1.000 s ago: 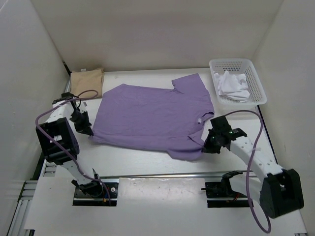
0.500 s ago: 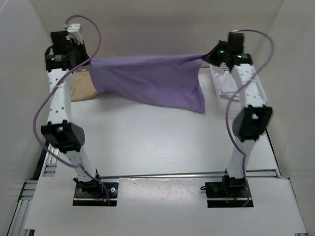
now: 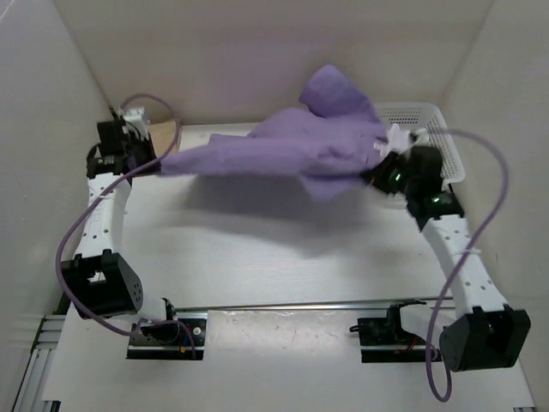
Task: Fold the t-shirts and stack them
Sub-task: Flatten out the tshirt, then fold the flattened tshirt in 1/3 of the way
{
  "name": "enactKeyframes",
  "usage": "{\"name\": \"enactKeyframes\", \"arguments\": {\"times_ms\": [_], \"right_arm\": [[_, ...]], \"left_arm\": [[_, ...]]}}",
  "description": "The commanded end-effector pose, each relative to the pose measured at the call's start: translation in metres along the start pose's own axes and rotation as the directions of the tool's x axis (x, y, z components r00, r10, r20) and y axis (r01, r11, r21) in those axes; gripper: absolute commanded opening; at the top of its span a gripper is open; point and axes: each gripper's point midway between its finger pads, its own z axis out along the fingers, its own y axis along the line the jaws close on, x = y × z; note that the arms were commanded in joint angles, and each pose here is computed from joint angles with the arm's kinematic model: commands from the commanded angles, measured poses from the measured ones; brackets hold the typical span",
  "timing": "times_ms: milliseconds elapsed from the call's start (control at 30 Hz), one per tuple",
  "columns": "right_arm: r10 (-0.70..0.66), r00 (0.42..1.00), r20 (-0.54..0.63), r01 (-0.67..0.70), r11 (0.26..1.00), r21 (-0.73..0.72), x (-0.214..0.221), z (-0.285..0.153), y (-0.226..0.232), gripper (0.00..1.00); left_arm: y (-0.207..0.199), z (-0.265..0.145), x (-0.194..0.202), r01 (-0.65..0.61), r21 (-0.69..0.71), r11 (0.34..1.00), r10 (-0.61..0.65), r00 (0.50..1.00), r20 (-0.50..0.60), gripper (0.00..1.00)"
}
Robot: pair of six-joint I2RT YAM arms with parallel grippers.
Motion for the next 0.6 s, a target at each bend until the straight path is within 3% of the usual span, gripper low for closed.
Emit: {"name": "enactKeyframes", "arguments": {"times_ms": [0,33,100,300,467,567], "right_arm": [[0.103,0.955,-0.280,-0.042,0.976,0.213,0.132,-0.003,-0.082,0.00],[0.122,0.948,-0.293,-0.057,0.973,0.222,0.152,-0.012,-0.084,0.00],[0.185,0.905,-0.382,-0.069,0.952,0.299,0.214,-0.029,-0.115,0.00],[0.295,0.813,-0.502,-0.098,0.919,0.382,0.313,-0.074,-0.138,0.00],[0.302,0.797,-0.524,-0.073,0.908,0.412,0.327,-0.085,-0.139,0.00],[0.266,0.813,-0.517,-0.031,0.907,0.419,0.316,-0.087,-0.138,0.00]], "left_arm": [[0.005,-0.009,0.066,0.025,-0.030,0.999,-0.028,0.990,-0.138,0.10],[0.005,-0.008,0.101,0.038,-0.032,0.999,-0.043,0.977,-0.207,0.10],[0.006,-0.020,0.122,0.036,-0.054,0.998,-0.048,0.973,-0.226,0.10],[0.004,-0.047,0.230,0.050,-0.088,0.995,-0.084,0.897,-0.433,0.10],[0.013,-0.064,0.295,0.074,-0.149,0.986,-0.145,0.822,-0.551,0.10],[0.024,-0.071,0.302,0.082,-0.202,0.976,-0.183,0.815,-0.550,0.10]]}}
